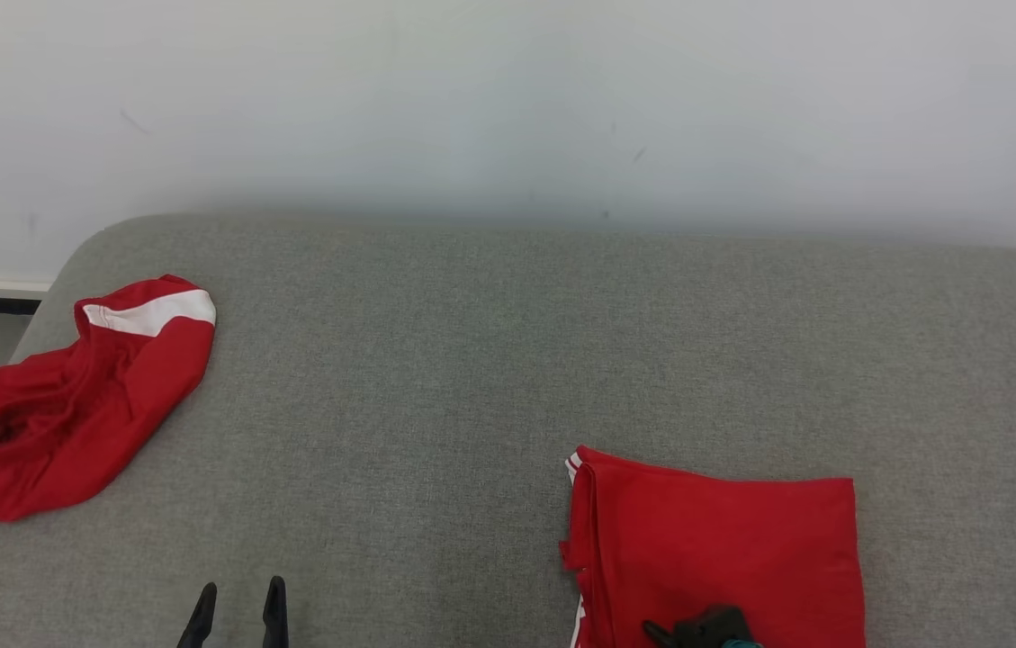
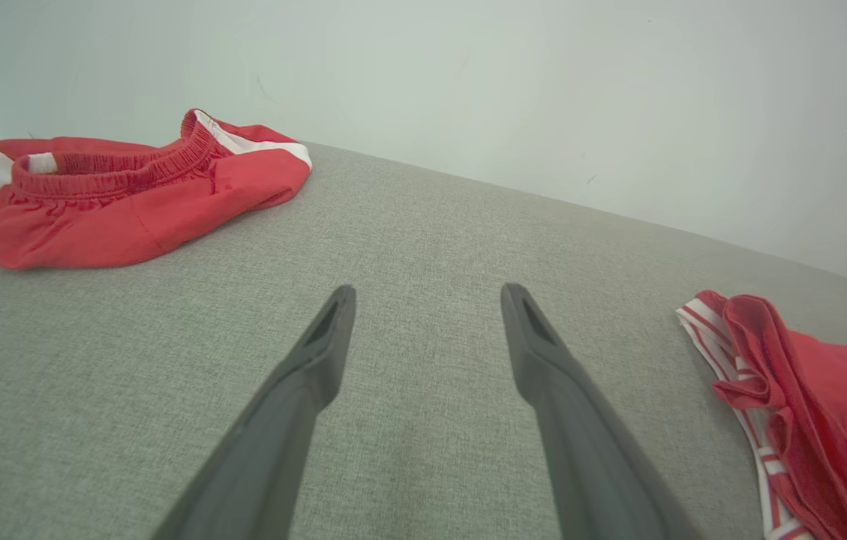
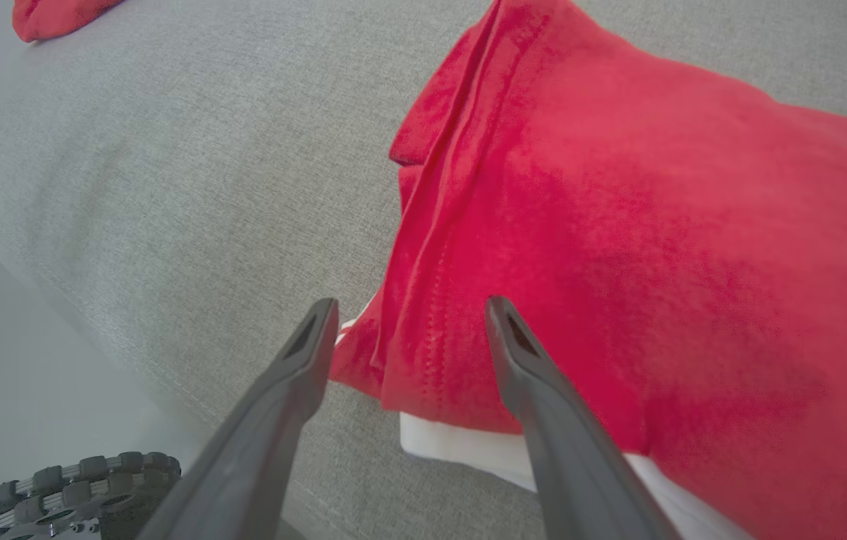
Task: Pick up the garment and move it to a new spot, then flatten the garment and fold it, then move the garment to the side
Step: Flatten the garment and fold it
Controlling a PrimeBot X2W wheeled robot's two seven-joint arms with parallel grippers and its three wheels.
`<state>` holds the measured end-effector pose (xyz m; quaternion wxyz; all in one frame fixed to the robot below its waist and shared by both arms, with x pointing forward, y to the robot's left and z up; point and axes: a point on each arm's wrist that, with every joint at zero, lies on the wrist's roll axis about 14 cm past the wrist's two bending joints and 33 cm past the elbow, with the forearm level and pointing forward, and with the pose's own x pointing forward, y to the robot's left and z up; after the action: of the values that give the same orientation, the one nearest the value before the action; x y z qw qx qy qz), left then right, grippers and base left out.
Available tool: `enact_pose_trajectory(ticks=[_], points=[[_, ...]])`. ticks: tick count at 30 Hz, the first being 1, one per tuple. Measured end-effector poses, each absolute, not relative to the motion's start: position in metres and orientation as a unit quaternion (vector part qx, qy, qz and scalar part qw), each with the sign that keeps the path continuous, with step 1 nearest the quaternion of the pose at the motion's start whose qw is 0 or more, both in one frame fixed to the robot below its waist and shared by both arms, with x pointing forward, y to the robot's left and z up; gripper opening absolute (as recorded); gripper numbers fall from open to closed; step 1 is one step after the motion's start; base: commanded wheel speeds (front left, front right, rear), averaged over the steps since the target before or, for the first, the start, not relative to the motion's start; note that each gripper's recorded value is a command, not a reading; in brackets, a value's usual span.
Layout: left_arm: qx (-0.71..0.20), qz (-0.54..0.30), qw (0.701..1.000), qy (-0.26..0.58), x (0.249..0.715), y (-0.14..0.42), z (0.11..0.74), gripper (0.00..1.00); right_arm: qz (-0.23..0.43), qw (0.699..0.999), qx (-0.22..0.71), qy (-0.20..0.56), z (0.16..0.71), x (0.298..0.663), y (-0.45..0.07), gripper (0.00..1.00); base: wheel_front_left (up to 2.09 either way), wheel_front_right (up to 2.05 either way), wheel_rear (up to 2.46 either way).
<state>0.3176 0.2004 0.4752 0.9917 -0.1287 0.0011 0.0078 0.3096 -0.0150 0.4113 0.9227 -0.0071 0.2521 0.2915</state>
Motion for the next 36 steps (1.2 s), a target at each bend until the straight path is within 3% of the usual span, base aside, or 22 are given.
enact_pose_trajectory(ticks=[7, 9, 11, 15, 16, 34, 35, 36], points=[[-0.127, 0.017, 0.992, 0.004, 0.318, 0.206, 0.473, 1.00, 0.303, 0.913, -0.030, 0.273, 0.399, 0.314, -0.010, 0.97, 0.00, 0.00, 0.00], [-0.127, 0.020, 0.992, 0.004, 0.318, 0.208, 0.473, 1.00, 0.306, 0.911, -0.034, 0.275, 0.398, 0.316, -0.008, 0.76, 0.00, 0.00, 0.00], [-0.127, 0.023, 0.992, 0.006, 0.318, 0.209, 0.472, 1.00, 0.308, 0.908, -0.038, 0.281, 0.395, 0.316, -0.008, 0.66, 0.00, 0.00, 0.00], [-0.127, 0.026, 0.992, 0.008, 0.317, 0.211, 0.470, 1.00, 0.310, 0.906, -0.041, 0.285, 0.392, 0.316, -0.007, 0.01, 0.00, 0.00, 0.00], [-0.127, 0.027, 0.991, 0.009, 0.317, 0.211, 0.470, 1.00, 0.310, 0.906, -0.041, 0.285, 0.392, 0.317, -0.007, 0.00, 0.00, 0.00, 0.00], [-0.128, 0.019, 0.992, 0.009, 0.322, 0.207, 0.470, 1.00, 0.335, 0.900, 0.007, 0.279, 0.403, 0.313, 0.013, 0.00, 0.00, 0.00, 0.00], [-0.128, 0.019, 0.992, 0.009, 0.323, 0.207, 0.471, 1.00, 0.334, 0.900, 0.010, 0.279, 0.403, 0.314, 0.013, 0.45, 0.00, 0.00, 0.00], [-0.128, 0.018, 0.992, 0.008, 0.324, 0.206, 0.471, 1.00, 0.334, 0.901, 0.014, 0.278, 0.403, 0.314, 0.013, 1.00, 0.00, 0.00, 0.00]])
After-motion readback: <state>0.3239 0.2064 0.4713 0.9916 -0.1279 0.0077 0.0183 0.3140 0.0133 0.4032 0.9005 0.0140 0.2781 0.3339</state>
